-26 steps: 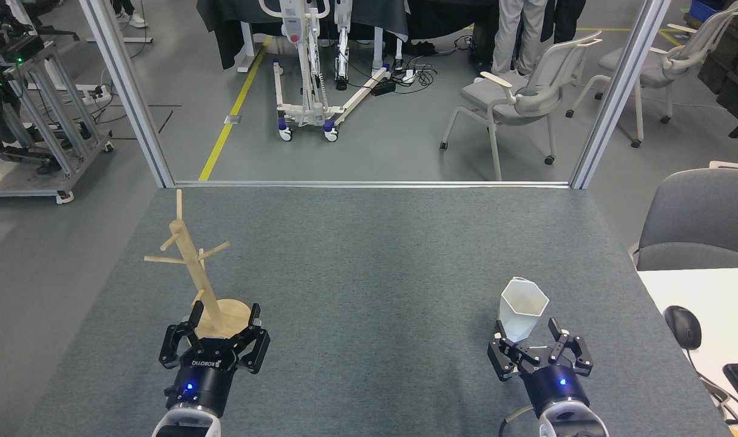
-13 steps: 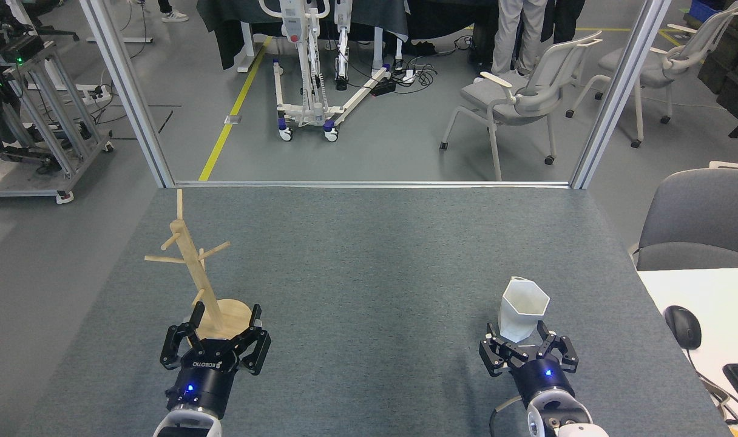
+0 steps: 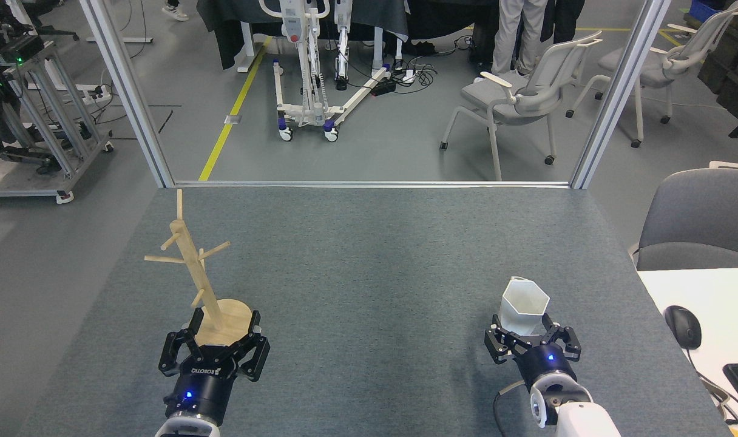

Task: Hang cup on storage rack
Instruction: 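Close the right gripper around the white hexagonal cup and lift it slightly, then raise the white cup with the right gripper toward the table center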

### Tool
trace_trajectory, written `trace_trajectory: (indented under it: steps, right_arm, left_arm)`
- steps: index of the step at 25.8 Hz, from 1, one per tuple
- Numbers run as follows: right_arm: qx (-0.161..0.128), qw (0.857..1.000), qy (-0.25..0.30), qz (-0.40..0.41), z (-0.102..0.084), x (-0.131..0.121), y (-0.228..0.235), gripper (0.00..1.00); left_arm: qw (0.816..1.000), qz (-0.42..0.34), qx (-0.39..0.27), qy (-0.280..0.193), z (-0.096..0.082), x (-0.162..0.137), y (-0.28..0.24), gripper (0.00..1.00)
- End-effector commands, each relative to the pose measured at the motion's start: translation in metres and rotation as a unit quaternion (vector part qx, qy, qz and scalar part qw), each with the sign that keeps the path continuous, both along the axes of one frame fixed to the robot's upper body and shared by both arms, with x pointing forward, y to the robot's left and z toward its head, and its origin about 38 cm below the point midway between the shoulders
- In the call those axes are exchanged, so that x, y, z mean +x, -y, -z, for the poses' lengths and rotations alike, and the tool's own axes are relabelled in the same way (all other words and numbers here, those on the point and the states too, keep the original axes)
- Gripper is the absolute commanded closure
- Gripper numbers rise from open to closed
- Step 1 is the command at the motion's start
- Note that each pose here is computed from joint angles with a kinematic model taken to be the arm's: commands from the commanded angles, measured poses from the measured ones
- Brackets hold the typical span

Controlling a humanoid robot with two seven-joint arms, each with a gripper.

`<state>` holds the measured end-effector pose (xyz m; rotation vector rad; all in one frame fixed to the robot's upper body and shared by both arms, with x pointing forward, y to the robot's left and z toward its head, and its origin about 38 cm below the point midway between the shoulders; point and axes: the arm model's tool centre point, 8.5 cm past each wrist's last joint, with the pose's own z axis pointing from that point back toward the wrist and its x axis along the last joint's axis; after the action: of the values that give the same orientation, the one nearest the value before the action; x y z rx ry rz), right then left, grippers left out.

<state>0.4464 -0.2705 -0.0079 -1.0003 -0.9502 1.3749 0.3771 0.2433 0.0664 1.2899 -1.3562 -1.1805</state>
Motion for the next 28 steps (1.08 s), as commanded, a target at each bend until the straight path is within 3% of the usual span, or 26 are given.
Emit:
trace_trajectory:
  steps: [1, 14, 16, 22, 24, 28]
  right_arm:
    - [-0.002, 1.0, -0.006, 0.003, -0.006, 0.019, 0.002, 0.01]
    - [-0.001, 1.0, -0.008, 0.009, -0.017, 0.04, 0.003, 0.01]
    - [-0.002, 1.0, -0.014, 0.011, -0.014, 0.039, 0.006, 0.14]
    - [0.001, 1.0, -0.016, -0.003, -0.013, 0.039, 0.005, 0.75]
    - [0.004, 1.0, -0.006, -0.016, -0.019, 0.041, 0.003, 0.84]
    - [0.01, 0.998, 0.03, -0.048, -0.041, 0.048, -0.007, 0.9]
  left_arm:
    - [1.0, 0.0, 0.0, -0.001, 0.001, -0.001, 0.0, 0.0]
    - [1.0, 0.0, -0.001, 0.001, 0.0, -0.001, 0.0, 0.0]
    - [1.0, 0.001, -0.001, 0.001, -0.001, -0.001, 0.001, 0.0]
    - [1.0, 0.001, -0.001, 0.0, 0.0, -0.001, 0.001, 0.0]
    - [1.0, 0.001, -0.001, 0.0, 0.0, -0.001, 0.001, 0.0]
    - [1.0, 0.001, 0.0, 0.0, 0.0, -0.001, 0.0, 0.0]
